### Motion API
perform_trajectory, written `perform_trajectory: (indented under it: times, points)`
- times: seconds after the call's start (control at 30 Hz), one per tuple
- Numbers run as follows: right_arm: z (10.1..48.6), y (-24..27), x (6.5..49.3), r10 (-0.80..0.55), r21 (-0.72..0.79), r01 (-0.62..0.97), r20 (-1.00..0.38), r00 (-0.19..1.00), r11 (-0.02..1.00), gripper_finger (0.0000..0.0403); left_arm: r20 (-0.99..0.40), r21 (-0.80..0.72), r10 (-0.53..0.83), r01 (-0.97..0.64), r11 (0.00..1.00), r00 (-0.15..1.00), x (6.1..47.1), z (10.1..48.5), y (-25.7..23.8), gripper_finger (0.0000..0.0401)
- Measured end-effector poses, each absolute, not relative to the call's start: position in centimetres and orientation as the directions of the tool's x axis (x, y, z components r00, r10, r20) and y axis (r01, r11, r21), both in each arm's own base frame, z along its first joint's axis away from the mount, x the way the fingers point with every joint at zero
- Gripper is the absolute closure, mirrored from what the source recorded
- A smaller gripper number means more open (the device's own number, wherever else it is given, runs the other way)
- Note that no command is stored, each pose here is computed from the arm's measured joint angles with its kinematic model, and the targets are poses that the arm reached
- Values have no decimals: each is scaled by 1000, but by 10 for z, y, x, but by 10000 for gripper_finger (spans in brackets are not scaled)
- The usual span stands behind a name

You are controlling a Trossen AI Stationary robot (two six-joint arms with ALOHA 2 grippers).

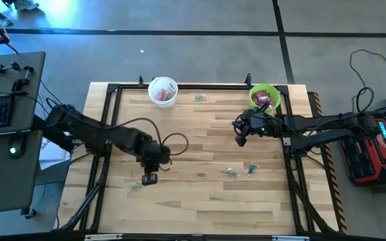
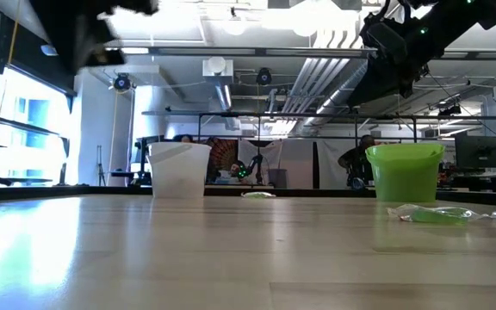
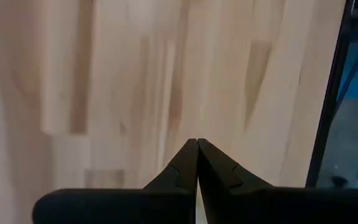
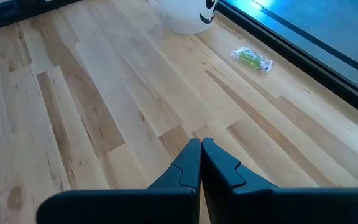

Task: Sort candy by brand, put in halloween buckets
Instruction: Put the green gummy into the white bucket

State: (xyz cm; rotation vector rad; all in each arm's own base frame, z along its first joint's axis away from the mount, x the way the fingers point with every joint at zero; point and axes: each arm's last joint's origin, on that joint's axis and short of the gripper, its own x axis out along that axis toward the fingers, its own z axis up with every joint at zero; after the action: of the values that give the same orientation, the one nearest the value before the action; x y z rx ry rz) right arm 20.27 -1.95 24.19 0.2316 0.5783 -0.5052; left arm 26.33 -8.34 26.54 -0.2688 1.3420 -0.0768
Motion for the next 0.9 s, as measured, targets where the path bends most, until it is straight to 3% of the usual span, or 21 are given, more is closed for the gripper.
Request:
perform_trajectory:
  times: [0.23, 0.43, 0.73, 0.9]
  points:
    - [241, -19, 202, -389, 44, 506, -584, 713, 862, 403, -916, -366, -330, -135, 921, 229, 233, 247, -100, 401]
    - [241, -19, 202, -389, 42, 506, -586, 711, 862, 403, -914, -399, -378, -161, 903, 146, 214, 237, -125, 390]
    - [241, -20, 202, -394, 25, 501, -583, 710, 865, 403, -946, -323, -324, -178, 930, 23, 203, 213, -164, 307]
    - [241, -20, 202, -395, 26, 502, -583, 710, 865, 403, -979, -176, -196, -246, 953, -59, 197, 193, -172, 254]
